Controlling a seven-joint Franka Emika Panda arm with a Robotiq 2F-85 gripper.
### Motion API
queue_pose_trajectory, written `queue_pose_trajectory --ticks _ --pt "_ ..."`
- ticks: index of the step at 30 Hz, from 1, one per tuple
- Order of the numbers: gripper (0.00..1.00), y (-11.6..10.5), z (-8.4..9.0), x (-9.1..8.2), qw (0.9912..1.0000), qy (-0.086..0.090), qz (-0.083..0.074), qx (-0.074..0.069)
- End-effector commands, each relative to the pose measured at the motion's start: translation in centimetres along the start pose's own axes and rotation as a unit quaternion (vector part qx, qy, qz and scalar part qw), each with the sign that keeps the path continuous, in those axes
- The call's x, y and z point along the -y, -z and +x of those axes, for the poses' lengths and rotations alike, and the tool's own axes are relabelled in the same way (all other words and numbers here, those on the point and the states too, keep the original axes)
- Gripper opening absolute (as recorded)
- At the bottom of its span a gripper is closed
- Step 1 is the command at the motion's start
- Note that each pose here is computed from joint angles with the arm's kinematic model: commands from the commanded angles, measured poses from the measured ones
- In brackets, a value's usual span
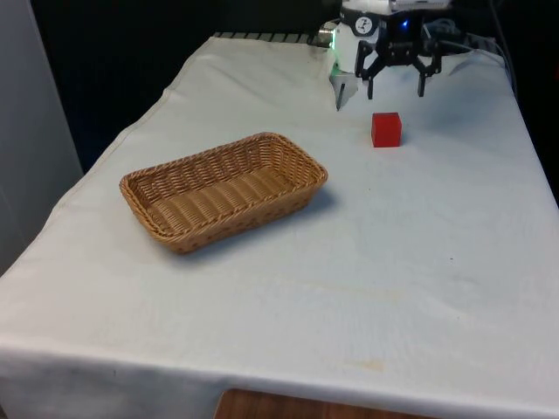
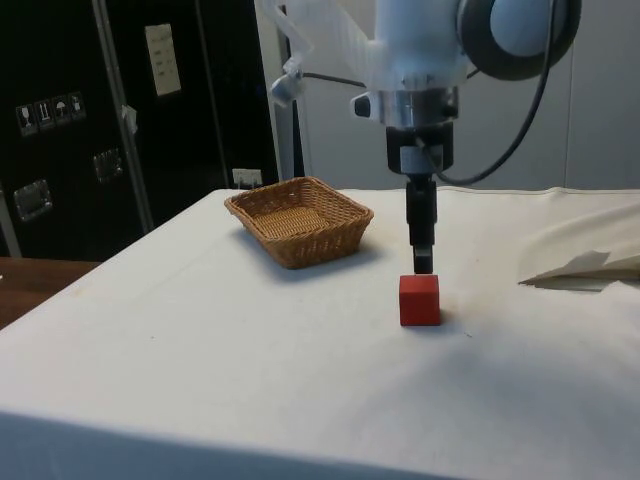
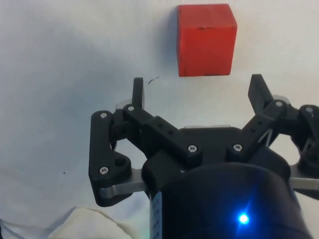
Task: Pick up the cube and place it into the basket.
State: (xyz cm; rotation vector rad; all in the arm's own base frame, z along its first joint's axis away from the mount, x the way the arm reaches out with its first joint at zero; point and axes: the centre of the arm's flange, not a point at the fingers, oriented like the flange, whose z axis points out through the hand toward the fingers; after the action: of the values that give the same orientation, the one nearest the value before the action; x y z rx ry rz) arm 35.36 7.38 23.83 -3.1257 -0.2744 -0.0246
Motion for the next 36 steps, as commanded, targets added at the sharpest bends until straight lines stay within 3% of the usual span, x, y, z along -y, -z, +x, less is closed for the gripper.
queue_pose_trajectory --ticks 1,9,23,26,36 --pt "1.0 -0.3 0.1 0.0 0.99999 0.0 0.0 -0.004" --pt "1.0 -1.7 0.1 -0.3 1.0 0.0 0.0 0.002" --pt "1.0 -2.9 -0.2 -2.8 0.99997 -0.001 0.001 0.008" --pt "1.0 -3.1 -0.3 -3.4 0.99989 -0.002 0.001 0.015" --pt "1.0 -3.4 -0.1 -4.0 0.99991 -0.002 0.001 0.013"
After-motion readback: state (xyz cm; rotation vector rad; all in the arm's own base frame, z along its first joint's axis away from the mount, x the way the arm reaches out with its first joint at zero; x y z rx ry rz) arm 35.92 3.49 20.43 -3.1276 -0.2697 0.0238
